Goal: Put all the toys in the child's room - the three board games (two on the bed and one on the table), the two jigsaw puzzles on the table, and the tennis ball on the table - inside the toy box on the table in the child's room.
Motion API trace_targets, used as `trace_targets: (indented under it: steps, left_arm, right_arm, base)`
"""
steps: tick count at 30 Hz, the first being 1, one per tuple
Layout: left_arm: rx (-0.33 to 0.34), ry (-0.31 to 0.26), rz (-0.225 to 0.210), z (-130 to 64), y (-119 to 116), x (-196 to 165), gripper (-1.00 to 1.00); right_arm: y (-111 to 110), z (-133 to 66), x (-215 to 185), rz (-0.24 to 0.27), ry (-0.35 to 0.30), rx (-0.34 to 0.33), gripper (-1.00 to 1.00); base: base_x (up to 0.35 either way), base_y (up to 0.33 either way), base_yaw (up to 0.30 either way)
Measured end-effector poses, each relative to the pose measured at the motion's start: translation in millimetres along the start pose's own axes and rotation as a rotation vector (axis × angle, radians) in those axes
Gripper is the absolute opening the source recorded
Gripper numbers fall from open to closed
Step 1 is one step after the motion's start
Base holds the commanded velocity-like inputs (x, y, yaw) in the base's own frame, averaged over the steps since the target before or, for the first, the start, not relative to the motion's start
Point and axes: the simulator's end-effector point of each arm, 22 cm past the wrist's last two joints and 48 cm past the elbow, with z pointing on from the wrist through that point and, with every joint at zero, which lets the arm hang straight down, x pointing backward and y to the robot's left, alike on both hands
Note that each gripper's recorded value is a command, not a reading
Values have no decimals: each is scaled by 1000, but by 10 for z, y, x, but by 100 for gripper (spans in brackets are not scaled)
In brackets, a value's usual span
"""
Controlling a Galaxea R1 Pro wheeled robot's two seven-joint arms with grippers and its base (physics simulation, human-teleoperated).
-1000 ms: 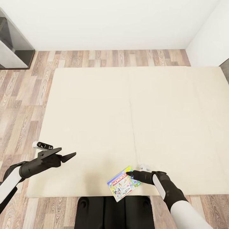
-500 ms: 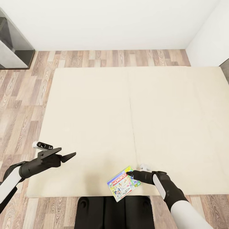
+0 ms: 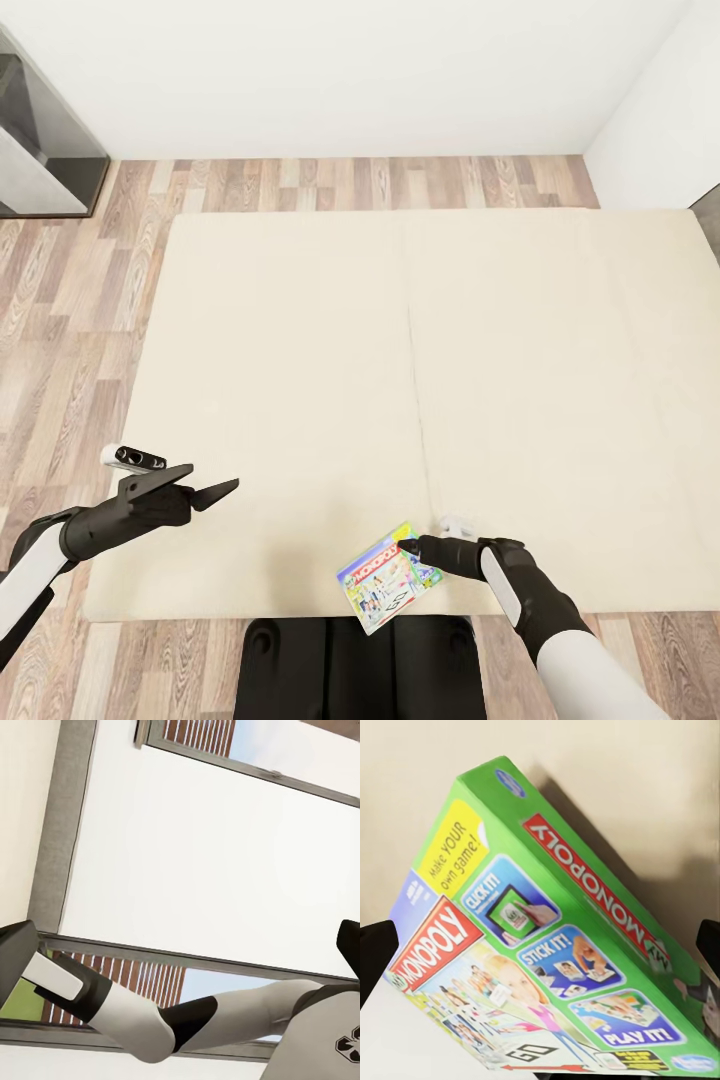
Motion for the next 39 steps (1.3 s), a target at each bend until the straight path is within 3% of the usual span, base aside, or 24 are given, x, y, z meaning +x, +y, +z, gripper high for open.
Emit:
trace_targets:
  steps: [39]
  left_arm:
    - [-1, -1, 0, -5, -1, -3, 100]
  right_arm:
    - [68, 31, 22, 1, 4, -7, 100]
  base:
    - [0, 45, 0]
